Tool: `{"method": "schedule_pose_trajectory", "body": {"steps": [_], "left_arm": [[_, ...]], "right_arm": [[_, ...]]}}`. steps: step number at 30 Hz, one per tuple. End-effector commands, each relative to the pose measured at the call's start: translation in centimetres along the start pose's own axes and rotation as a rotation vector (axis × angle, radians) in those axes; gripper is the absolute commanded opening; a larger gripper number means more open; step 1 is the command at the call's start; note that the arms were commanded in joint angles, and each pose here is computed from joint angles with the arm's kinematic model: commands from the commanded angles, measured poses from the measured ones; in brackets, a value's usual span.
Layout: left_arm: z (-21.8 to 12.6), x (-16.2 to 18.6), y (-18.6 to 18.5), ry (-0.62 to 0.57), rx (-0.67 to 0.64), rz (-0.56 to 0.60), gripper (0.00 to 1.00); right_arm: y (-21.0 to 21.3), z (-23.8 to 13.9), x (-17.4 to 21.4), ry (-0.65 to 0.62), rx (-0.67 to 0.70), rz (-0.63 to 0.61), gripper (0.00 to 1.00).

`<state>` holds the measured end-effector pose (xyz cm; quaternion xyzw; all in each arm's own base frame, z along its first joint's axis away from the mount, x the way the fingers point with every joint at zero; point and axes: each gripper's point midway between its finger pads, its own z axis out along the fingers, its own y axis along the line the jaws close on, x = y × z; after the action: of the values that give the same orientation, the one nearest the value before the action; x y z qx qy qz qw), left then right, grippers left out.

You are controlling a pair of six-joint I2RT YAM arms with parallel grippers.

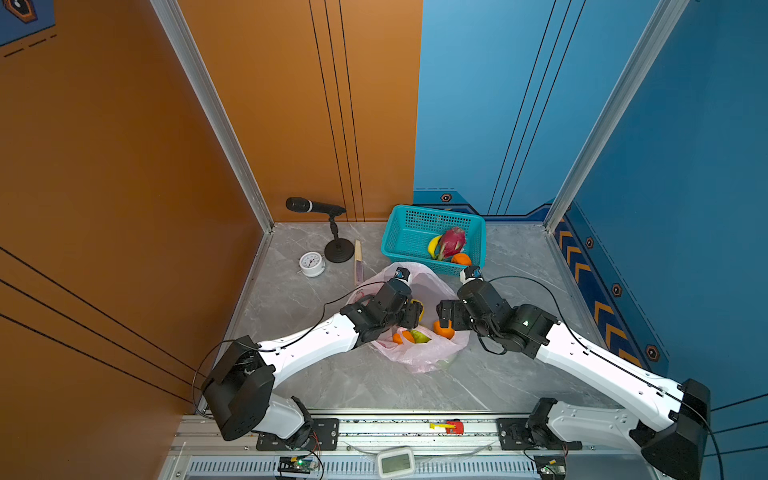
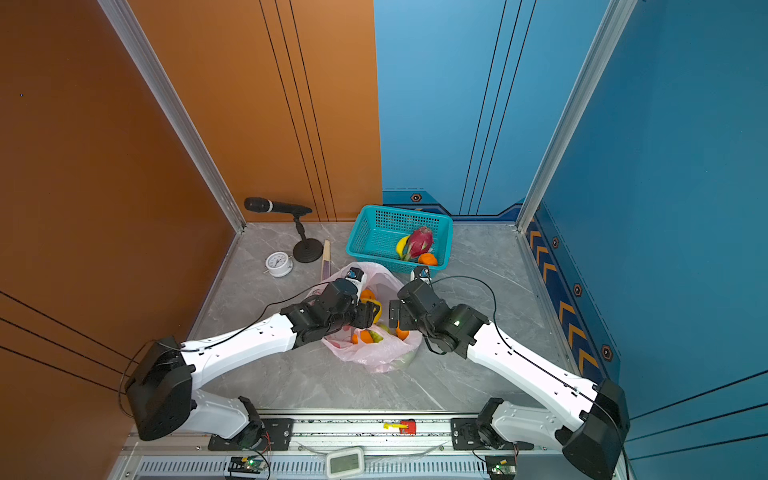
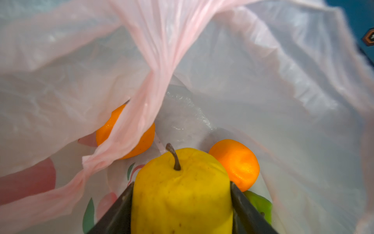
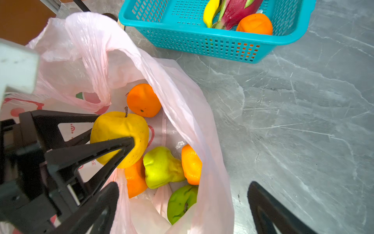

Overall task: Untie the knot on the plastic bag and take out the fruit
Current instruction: 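Lift the yellow pear out of the bag with the left gripper toward the right gripper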

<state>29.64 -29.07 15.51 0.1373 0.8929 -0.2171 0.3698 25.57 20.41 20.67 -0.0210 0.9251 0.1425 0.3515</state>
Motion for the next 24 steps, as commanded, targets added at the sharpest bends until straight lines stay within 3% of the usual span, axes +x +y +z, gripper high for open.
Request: {"method": "schedule_pose_trajectory", "body": {"steps": [1, 13, 19, 24], "left_arm": [[-1.0, -1.7, -2.3, -0.088, 0.130, 0.047, 0.52], [-5.6, -5.9, -6.9, -0.299, 0.373, 0.174, 0.49], [-9.4, -7.8, -9.7, -0.422, 0.481, 0.353, 0.49], [-11.5, -8.0, -11.2, -0.503, 0.503, 0.529, 0.50]], "right_arm": [[0.8, -2.1, -2.2, -0.064, -0.068, 0.062, 1.00], [1.6, -6.7, -5.7, -0.171, -0.233, 0.160, 1.00], [2.3, -8.6, -7.3, -0.190, -0.368, 0.209, 1.00], [4.4, -10.1, -7.6, -0.135, -0.534, 0.236, 1.00]]}}
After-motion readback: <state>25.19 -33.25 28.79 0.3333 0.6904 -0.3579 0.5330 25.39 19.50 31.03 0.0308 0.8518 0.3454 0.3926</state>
